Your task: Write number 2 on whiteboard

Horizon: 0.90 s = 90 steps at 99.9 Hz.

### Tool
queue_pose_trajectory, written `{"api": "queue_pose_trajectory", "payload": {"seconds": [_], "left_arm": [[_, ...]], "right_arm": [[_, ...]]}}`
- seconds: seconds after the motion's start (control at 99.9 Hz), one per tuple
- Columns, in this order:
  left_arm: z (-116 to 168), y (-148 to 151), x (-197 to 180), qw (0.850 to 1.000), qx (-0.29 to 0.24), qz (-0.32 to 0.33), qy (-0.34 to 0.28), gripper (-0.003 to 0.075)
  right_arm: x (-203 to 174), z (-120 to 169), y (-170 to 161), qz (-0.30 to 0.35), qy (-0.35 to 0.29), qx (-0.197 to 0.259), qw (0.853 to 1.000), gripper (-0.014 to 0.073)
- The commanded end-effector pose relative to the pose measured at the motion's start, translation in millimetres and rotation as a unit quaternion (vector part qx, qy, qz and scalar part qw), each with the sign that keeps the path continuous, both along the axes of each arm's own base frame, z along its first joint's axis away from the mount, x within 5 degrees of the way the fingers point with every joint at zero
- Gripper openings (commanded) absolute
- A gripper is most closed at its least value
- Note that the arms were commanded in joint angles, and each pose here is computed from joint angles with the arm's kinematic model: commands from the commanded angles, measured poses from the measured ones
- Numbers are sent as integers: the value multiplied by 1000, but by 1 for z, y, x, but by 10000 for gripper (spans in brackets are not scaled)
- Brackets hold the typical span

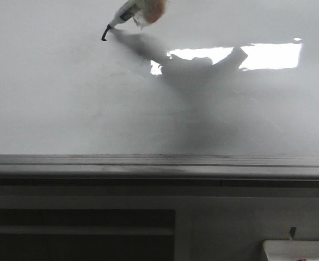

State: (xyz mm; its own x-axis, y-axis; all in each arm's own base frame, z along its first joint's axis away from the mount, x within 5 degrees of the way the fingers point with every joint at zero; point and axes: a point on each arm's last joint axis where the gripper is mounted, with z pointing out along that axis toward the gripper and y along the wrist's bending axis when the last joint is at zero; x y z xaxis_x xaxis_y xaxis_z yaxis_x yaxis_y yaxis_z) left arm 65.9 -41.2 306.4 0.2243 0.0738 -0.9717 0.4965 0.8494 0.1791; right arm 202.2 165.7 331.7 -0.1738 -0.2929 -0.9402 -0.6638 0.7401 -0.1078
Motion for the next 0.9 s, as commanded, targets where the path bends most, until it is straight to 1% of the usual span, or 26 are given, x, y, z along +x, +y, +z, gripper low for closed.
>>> {"api": "queue_pose_trajectory", "payload": {"seconds": [0.0,0.12,0.21,0.26,0.371,0.481,0.531,0.601,0.691,0.751,0.891], "left_arm": [[15,-1,-3,999,-32,-14,-34,-20],[15,-1,-3,999,-32,-14,-34,-20],[15,-1,-3,999,-32,-14,-34,-20],[15,-1,-3,999,-31,-13,-33,-20],[15,-1,-3,999,-31,-13,-33,-20],[14,-1,-2,999,-29,-11,-28,-20],[14,-1,-2,999,-28,-11,-28,-20],[14,-1,-2,999,-28,-11,-28,-20],[14,-1,-2,999,-28,-11,-28,-20],[14,-1,-2,999,-28,-11,-28,-20],[14,-1,-2,999,-28,-11,-28,-20]], "right_arm": [[-2,27,-11,-13,-53,27,998,-64],[-9,25,-19,-15,-29,7,999,-50],[-12,15,-20,-10,-4,-12,1000,-50],[-15,7,-18,-6,10,-12,1000,-50],[-16,-4,-6,12,27,-15,999,-50],[-14,-11,14,37,19,-10,999,-50],[-11,-16,23,45,25,-16,999,-50],[-9,-19,26,45,33,-18,998,-50],[-9,-16,22,40,31,-16,999,-50],[-9,-13,15,32,32,-16,999,-50],[-17,-12,-7,13,54,-33,998,-50]]}}
